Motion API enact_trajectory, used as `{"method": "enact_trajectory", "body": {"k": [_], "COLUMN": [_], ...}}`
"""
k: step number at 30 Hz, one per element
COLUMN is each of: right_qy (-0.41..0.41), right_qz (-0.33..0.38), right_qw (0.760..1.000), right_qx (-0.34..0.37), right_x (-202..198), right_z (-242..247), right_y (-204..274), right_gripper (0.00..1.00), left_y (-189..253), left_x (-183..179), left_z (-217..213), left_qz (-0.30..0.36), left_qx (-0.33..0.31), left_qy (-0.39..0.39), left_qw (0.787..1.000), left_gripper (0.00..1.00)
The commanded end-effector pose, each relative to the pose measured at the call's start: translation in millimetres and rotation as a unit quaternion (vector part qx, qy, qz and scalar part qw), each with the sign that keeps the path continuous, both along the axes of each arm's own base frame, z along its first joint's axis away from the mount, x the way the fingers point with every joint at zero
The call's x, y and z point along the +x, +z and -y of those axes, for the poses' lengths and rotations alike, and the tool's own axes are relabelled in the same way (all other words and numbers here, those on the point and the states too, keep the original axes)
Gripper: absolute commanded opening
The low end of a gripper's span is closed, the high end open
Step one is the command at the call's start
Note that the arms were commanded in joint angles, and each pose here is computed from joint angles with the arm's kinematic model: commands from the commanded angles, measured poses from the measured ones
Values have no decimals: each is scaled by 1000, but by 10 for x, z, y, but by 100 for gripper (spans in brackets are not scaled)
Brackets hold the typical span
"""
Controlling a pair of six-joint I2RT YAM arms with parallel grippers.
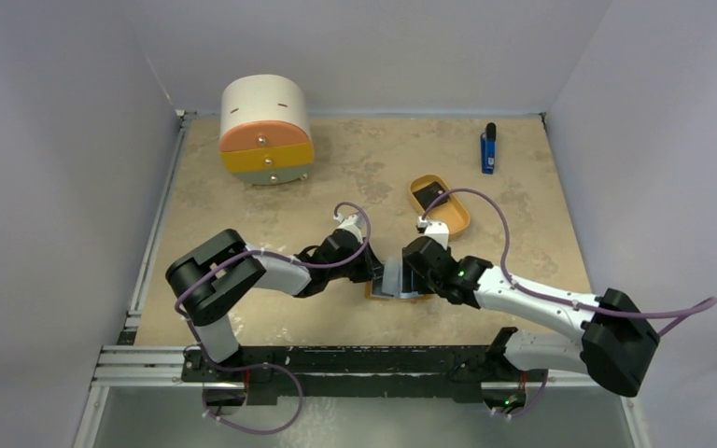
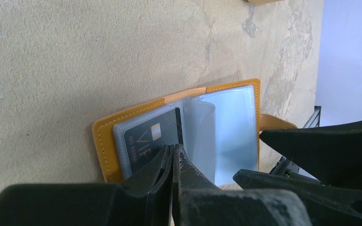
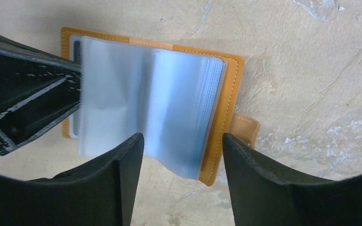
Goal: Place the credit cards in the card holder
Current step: Open the card holder at the center of the board.
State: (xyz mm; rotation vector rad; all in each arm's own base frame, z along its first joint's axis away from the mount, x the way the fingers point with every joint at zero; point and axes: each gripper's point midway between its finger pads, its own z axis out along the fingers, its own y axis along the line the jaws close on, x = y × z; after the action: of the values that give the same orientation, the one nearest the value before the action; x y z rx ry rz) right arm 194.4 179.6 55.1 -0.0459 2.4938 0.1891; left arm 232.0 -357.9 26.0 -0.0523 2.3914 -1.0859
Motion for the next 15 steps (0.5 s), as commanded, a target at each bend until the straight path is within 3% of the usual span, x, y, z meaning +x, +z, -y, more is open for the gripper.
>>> {"method": "enact_trajectory", "body": {"k": [1, 9, 15], "right_qy": [-23, -7, -8], "right_qz": [-9, -24, -27], "right_qw": [1000, 1000, 999], "right_qx": [-6, -8, -18], "right_x": [-27, -15, 6], "right_z": [52, -46, -52], "right_y": [-84, -244, -305], "right_gripper": [62, 59, 64], "left_y": [-541, -445, -236], "left_x": [-186, -189, -156], "left_z": [-385, -376, -411], "left_qz": [-47, -43, -32], "left_qx": [97, 83, 84], "left_qy": [14, 17, 27], "left_qw": [994, 995, 996], "left_gripper": [0, 0, 0]}}
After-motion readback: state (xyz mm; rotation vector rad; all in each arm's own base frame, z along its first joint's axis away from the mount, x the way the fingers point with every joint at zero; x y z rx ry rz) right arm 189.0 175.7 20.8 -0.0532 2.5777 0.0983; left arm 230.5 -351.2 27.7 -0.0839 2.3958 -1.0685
